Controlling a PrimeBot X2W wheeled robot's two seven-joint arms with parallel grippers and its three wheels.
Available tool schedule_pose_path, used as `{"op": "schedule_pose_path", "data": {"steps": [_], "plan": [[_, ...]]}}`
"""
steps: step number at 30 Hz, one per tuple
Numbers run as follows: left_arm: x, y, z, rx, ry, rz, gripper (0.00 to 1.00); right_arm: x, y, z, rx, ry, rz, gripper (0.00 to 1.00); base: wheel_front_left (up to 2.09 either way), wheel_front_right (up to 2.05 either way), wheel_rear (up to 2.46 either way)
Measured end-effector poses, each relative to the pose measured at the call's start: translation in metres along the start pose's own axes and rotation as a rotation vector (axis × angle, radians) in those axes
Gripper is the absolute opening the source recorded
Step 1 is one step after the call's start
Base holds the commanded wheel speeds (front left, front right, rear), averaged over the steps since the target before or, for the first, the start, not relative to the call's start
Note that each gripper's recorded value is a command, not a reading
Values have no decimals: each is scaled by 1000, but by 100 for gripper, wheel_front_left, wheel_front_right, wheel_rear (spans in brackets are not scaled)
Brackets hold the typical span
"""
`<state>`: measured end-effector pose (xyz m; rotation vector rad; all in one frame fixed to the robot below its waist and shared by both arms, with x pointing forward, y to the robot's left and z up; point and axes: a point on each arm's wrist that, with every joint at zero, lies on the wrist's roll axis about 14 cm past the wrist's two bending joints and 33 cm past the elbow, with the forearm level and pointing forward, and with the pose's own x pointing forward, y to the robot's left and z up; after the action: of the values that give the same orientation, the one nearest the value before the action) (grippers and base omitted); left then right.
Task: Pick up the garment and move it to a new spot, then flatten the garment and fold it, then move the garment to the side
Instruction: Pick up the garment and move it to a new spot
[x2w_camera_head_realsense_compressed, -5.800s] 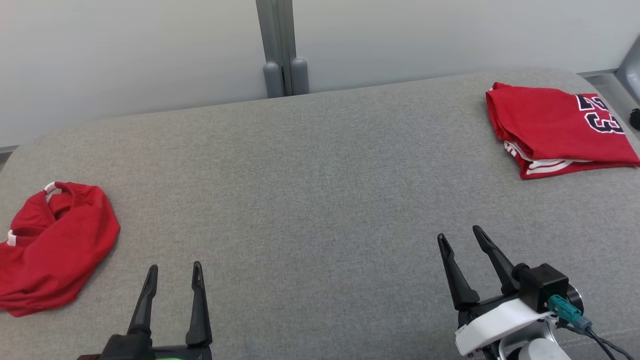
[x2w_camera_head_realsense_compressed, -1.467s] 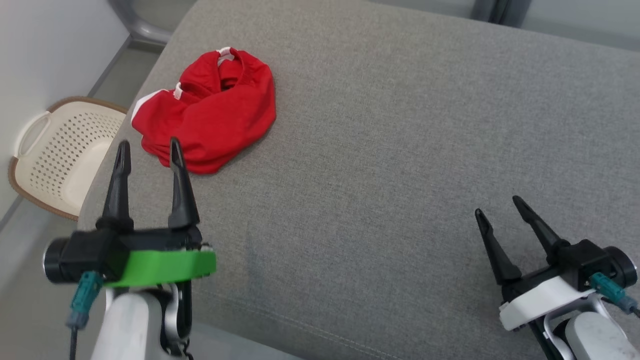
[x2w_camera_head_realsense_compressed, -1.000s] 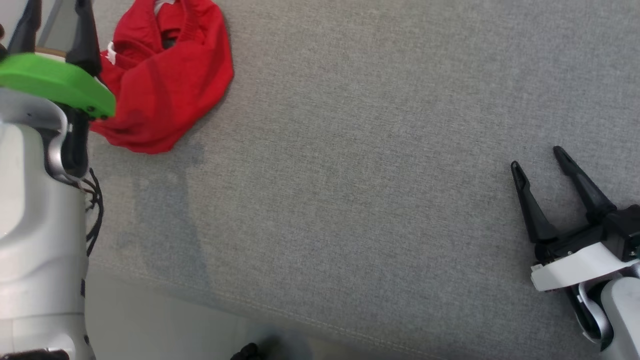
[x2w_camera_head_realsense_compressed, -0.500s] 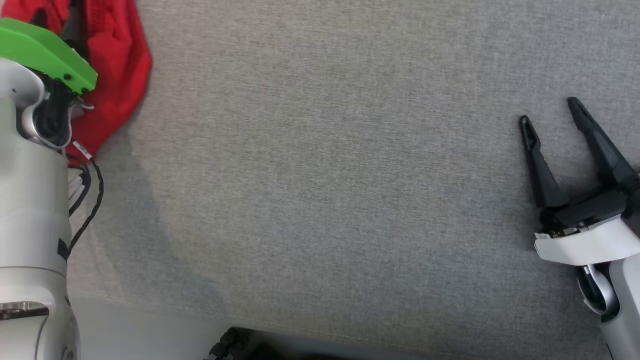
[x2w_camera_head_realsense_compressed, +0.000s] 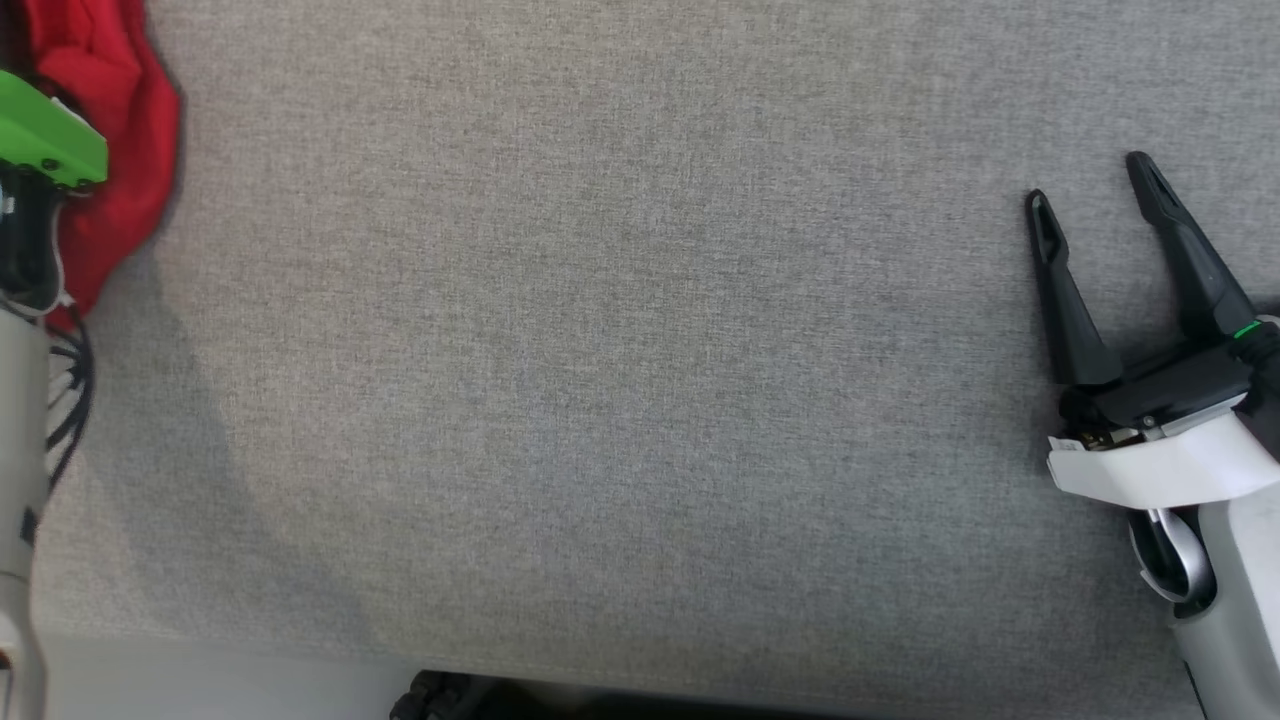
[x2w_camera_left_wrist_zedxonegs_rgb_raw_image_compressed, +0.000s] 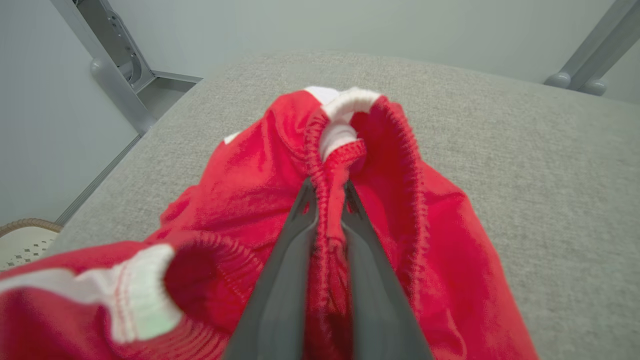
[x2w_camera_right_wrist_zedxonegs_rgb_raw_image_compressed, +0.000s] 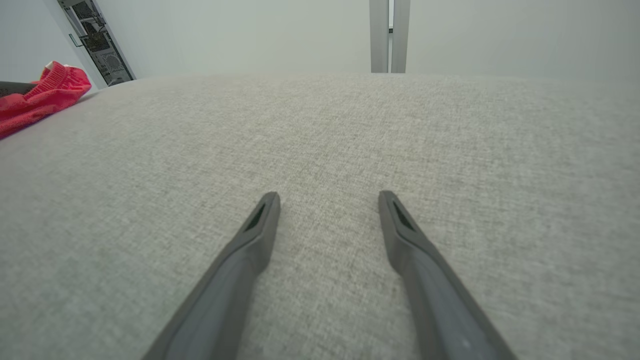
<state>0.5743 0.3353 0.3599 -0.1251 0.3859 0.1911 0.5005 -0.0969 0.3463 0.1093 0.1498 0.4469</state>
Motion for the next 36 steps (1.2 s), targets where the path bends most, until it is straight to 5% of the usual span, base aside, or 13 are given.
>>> {"op": "schedule_pose_path", "data": {"steps": [6,16,36], "plan": [[-10,-17,61,111,-195,-96,0,-1,3,11,8,-7,-23,100,0,0,0],[-66,-101,121,233,-373,-393,0,-28,25,42,75,-24,-73,100,0,0,0],[-217,-348,50,290,-284,-1132,0,-154,-24,121,40,-187,-407,100,0,0,0]]}}
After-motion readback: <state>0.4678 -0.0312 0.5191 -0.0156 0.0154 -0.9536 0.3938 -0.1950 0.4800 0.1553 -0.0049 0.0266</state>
